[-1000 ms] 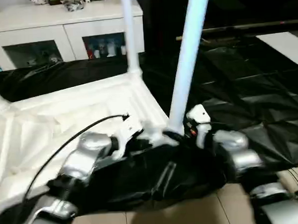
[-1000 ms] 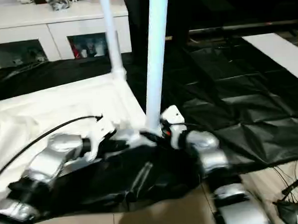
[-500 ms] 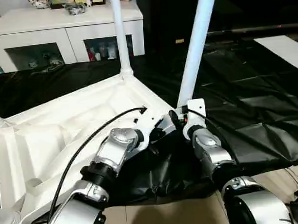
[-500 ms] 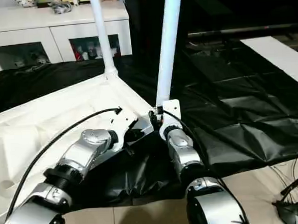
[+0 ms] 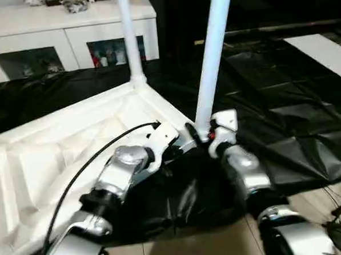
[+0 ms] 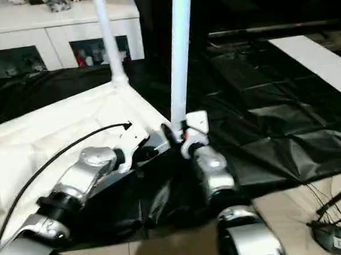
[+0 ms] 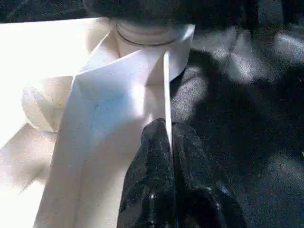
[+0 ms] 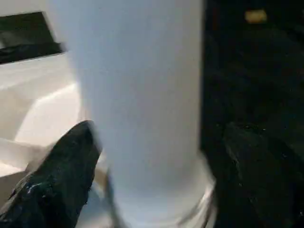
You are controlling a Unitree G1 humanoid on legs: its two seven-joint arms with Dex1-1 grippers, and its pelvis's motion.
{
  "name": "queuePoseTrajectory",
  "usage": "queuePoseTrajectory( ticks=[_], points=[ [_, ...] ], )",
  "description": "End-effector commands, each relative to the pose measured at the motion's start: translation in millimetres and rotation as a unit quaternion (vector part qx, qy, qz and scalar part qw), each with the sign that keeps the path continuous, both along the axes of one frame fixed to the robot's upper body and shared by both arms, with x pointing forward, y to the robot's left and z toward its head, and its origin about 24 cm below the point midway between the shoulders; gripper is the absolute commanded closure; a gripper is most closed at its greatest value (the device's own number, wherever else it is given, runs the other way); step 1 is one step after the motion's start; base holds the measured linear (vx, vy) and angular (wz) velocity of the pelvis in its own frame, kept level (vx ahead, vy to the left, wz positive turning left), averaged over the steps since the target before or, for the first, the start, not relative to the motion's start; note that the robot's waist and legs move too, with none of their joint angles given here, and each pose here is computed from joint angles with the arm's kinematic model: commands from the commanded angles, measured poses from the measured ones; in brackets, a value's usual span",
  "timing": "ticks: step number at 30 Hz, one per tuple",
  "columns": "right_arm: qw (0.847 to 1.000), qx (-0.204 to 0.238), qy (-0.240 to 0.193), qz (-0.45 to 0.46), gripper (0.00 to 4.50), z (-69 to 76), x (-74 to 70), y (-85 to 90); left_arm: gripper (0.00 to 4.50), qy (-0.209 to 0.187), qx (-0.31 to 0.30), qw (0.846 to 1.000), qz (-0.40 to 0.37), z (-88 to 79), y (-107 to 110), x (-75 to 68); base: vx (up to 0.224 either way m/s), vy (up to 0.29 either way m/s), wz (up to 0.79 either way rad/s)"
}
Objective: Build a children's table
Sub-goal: Rotate leg to tighten
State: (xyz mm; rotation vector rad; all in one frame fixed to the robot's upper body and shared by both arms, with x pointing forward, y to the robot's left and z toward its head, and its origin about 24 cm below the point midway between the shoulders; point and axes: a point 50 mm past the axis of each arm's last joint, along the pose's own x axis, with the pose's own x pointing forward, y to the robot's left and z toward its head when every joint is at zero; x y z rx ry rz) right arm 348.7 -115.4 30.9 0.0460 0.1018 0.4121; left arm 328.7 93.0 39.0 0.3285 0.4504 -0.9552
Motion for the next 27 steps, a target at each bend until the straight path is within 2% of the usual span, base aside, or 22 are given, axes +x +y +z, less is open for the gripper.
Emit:
queuePoseTrajectory(
  ticks=[1,4,6,7,8,9,10,11,14,20,22,25,27],
  points=[
    [0.999,-0.025,-0.011,0.042,0.1,3.5,-2.1,-10.6,4.5,0.052,0.018,0.998,-0.014,-21.6,17,-13.2,0.0,0.0,0.0],
    [0.994,-0.046,-0.014,0.099,0.1,4.3,-7.0,-20.2,4.5,0.051,0.017,0.998,-0.029,-18.4,26,-13.9,0.053,-0.04,0.04],
    [0.985,-0.06,-0.005,0.16,0.1,3.1,-13.1,-25.8,4.5,0.052,0.012,0.997,-0.047,-15.1,32,-14.9,0.055,-0.037,0.0],
    [0.976,-0.063,0.001,0.208,0.1,3.3,-18.7,-28.4,4.5,0.059,0.001,0.996,-0.069,-11.6,35,-17.5,0.055,-0.034,-0.01],
    [0.976,-0.063,0.001,0.208,0.1,3.3,-18.7,-28.4,4.5,0.059,0.001,0.996,-0.069,-11.6,35,-17.5,0.056,-0.025,-0.01],
    [0.964,-0.068,0.005,0.255,0.1,3.8,-24.6,-30.3,4.5,0.066,-0.009,0.994,-0.09,-8.1,38,-20.1,0.0,0.0,0.0],
    [0.945,-0.08,0.011,0.318,0.1,5.2,-32.8,-33.1,4.5,0.077,-0.019,0.99,-0.117,-2.7,42,-23.4,0.0,0.0,0.0],
    [0.945,-0.08,0.011,0.318,0.1,5.2,-32.8,-33.1,4.5,0.077,-0.019,0.99,-0.117,-2.7,42,-23.4,0.0,0.0,0.0],
    [0.921,-0.092,0.025,0.379,0.1,8.7,-38.0,-34.3,4.5,0.097,-0.019,0.983,-0.156,2.3,48,-27.4,0.0,0.0,0.0],
    [0.909,-0.103,0.024,0.404,0.1,13.4,-35.9,-33.1,4.5,0.115,-0.011,0.977,-0.18,3.5,51,-30.8,0.0,0.0,0.0],
    [0.898,-0.097,0.028,0.428,0.1,16.3,-37.9,-30.8,4.5,0.119,-0.007,0.976,-0.184,3.7,52,-31.3,0.0,0.0,0.0],
    [0.893,-0.099,0.034,0.438,0.1,15.7,-38.7,-30.0,4.5,0.119,-0.006,0.976,-0.184,3.6,52,-31.0,0.0,0.0,0.0],
    [0.893,-0.102,0.039,0.437,0.27,14.5,-38.2,-30.4,4.5,0.12,-0.005,0.976,-0.184,3.6,52,-30.8,0.0,0.0,0.0]
  ],
)
